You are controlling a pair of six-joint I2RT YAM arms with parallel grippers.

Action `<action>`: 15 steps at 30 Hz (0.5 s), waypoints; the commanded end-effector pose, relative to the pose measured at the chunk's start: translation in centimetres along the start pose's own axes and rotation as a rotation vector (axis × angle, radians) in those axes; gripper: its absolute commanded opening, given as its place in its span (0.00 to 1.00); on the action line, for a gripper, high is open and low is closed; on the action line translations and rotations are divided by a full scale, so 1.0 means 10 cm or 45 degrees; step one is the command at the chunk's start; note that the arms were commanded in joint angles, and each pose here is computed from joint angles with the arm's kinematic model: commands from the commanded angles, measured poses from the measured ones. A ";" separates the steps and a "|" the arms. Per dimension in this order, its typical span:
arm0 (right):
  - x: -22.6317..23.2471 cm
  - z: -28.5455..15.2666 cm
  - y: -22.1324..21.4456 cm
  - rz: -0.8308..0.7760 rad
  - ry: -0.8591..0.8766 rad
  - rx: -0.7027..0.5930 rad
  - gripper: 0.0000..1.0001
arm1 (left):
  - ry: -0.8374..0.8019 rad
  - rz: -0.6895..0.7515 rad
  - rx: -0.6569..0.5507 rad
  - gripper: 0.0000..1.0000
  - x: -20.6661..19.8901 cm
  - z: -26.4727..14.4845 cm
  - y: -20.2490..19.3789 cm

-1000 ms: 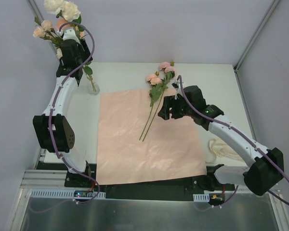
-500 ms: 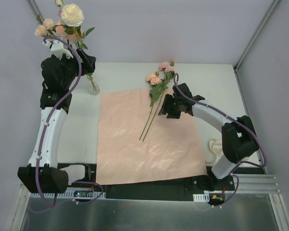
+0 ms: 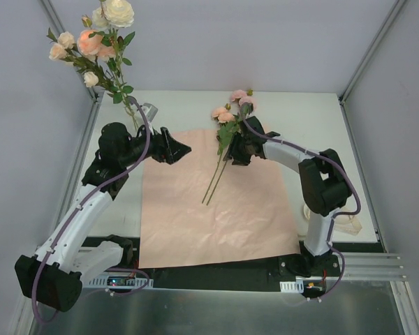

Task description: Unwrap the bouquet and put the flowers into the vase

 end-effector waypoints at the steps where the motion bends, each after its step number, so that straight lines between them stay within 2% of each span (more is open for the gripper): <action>1: 0.21 0.14 0.13 0.024 0.029 -0.073 0.44 | -0.105 0.026 -0.034 0.70 -0.23 -0.04 0.00; 3: 0.24 0.19 0.15 0.056 0.032 -0.072 0.36 | -0.132 0.022 -0.029 0.68 -0.28 -0.05 0.00; 8: 0.24 0.37 0.14 0.112 0.031 -0.052 0.27 | -0.144 0.045 -0.048 0.66 -0.33 -0.10 0.02; 15: 0.09 0.47 0.14 0.141 -0.040 -0.095 0.27 | -0.144 0.035 -0.055 0.65 -0.35 -0.14 0.00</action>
Point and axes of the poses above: each gripper's point midway between its finger pads, its own z axis out along the fingers, its own x axis along the line the jaws close on, y = z × x, the point moved 4 cm from there along -z, back along the fingers, and after that the axes turned 14 degrees about z, right-handed, at the moved point
